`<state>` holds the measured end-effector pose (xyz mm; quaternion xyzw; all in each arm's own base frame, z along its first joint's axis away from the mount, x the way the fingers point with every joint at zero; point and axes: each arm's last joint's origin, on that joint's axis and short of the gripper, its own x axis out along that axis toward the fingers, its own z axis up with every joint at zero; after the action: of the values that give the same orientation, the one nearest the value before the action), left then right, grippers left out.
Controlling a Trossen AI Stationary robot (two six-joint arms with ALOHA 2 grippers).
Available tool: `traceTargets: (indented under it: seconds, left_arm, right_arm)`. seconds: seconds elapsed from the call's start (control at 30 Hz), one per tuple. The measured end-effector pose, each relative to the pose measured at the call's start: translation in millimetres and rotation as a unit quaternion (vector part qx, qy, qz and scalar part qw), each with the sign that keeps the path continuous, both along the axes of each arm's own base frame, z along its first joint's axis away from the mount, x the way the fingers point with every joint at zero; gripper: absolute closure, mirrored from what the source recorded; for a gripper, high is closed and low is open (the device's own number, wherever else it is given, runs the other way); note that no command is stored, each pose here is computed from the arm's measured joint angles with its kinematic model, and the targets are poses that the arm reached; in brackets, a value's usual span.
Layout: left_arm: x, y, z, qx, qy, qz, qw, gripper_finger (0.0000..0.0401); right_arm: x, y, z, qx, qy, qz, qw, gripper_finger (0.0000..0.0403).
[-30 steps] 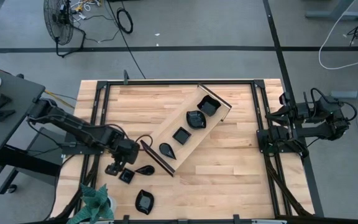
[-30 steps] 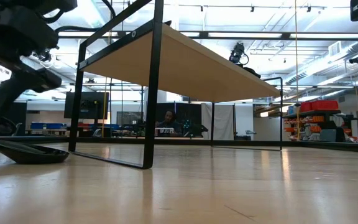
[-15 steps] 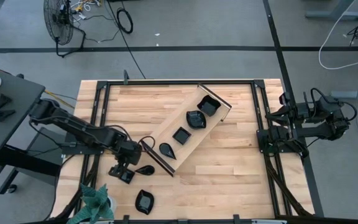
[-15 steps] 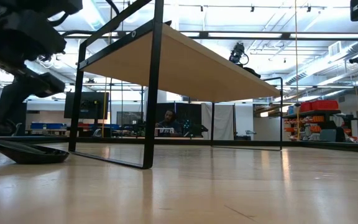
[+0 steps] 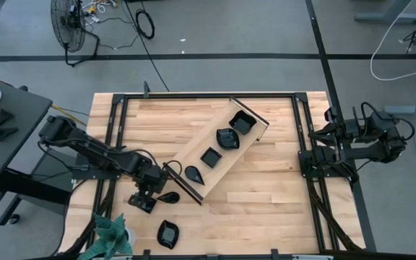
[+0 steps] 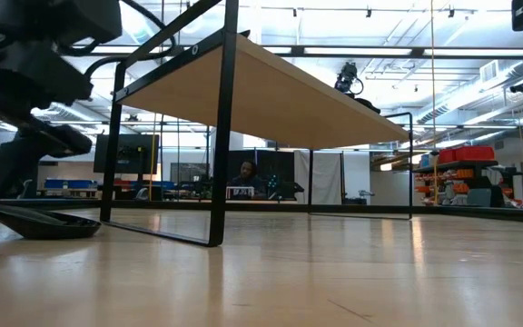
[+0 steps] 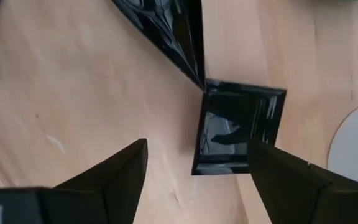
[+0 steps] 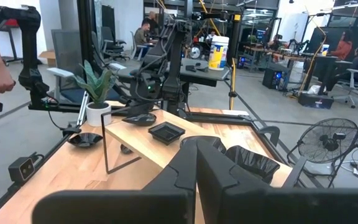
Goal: Pick & Place Mini shaped plates
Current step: Stack the black square shaped plate on top of the black square shaped plate on the shelf
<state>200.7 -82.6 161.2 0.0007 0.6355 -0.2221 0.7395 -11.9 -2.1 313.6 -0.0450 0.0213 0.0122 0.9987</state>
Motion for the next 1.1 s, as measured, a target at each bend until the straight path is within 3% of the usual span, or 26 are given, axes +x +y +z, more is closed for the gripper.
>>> traceTargets:
  seconds: [1.1]
  left_arm:
    - [-12,-22,-12,0.054,-0.017,-0.05,0.997,0.0122]
  right_arm:
    - [0,0,0,0.0,0.0,0.0,1.0,0.0392]
